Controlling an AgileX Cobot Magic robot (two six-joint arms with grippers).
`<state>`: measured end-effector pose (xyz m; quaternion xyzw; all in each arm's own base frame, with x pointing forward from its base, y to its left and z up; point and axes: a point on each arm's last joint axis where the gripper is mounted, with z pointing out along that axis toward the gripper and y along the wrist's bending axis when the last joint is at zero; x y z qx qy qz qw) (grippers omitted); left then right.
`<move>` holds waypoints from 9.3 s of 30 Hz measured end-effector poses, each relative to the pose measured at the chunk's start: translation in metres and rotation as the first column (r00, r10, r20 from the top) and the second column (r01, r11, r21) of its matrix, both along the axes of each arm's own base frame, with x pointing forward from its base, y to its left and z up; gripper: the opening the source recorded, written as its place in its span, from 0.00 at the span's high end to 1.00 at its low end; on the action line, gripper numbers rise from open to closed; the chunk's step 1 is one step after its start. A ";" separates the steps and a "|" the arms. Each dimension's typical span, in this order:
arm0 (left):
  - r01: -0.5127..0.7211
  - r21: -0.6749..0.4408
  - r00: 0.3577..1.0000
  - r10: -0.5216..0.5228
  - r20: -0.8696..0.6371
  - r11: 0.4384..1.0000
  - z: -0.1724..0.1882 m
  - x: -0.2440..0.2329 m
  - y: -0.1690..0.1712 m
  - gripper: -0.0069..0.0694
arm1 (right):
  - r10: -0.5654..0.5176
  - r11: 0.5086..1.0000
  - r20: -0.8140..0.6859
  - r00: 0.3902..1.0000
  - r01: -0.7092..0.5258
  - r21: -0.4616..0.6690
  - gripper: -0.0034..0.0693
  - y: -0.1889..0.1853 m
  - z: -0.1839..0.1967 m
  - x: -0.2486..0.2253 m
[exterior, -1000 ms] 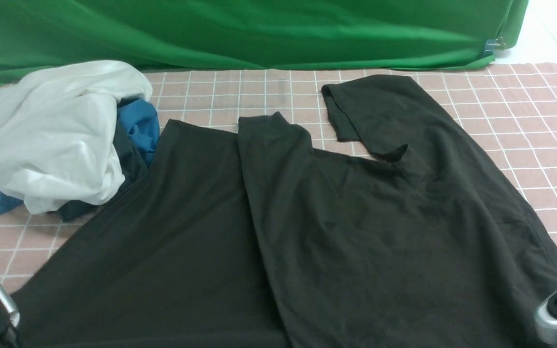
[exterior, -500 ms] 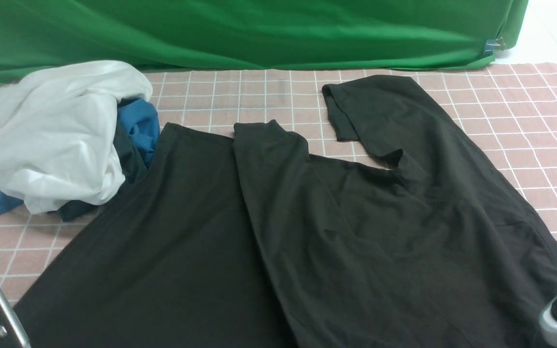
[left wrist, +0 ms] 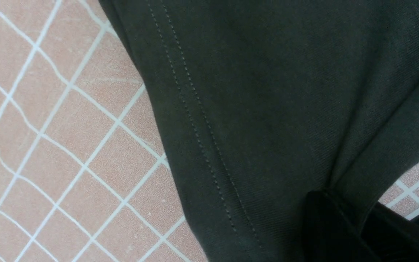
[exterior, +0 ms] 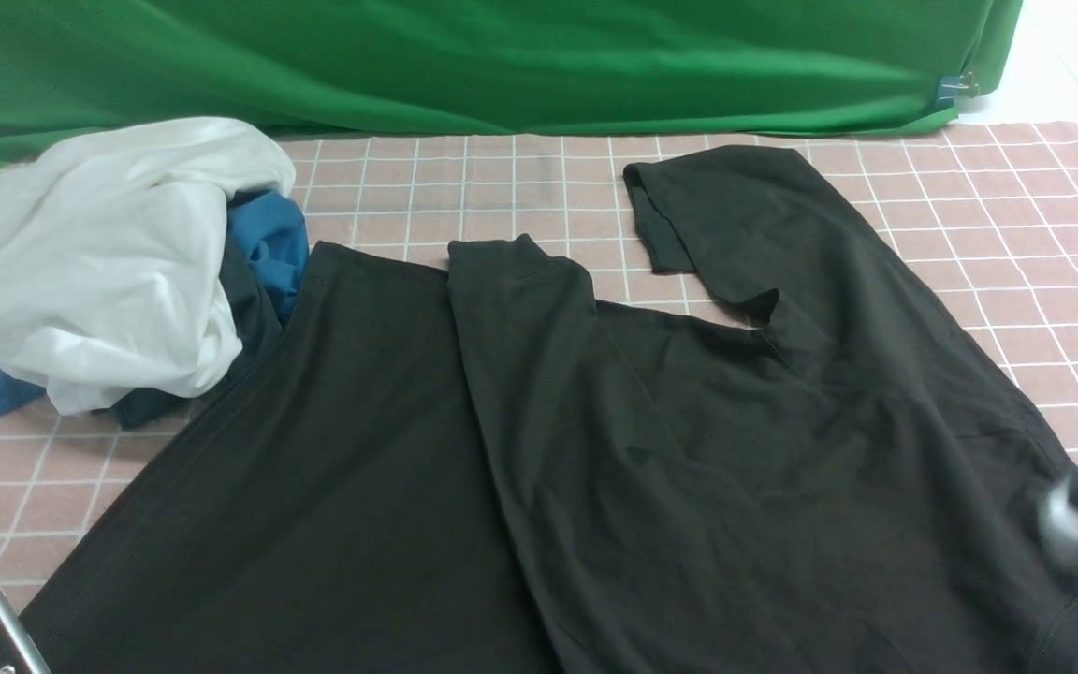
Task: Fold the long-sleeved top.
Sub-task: Spread the long sleeves with your arms and place them on the tabletop, then use your right arm to clamp the cuff closest to him, then use the left arm to clamp the cuff closest to it, then use the left arm to drag and place the cuff at the centered position on the left edge of the fabric
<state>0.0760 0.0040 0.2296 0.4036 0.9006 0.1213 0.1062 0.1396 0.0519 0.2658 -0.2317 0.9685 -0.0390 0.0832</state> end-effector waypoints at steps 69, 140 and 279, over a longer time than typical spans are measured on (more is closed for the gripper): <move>-0.083 -0.555 0.885 0.317 0.340 0.828 0.083 0.004 -0.029 0.83 | 0.160 0.947 0.271 0.949 -0.226 0.230 0.41 0.294 -0.088 0.214; -0.078 -0.555 0.880 0.318 0.352 0.829 0.084 0.004 -0.028 0.83 | 0.401 0.853 0.234 0.885 -0.454 0.256 0.90 0.324 -0.041 0.153; -0.011 -0.287 0.910 0.129 0.395 0.958 0.017 0.242 -0.055 0.84 | 0.368 0.930 -0.030 0.930 -0.366 0.043 0.76 0.230 -0.103 0.021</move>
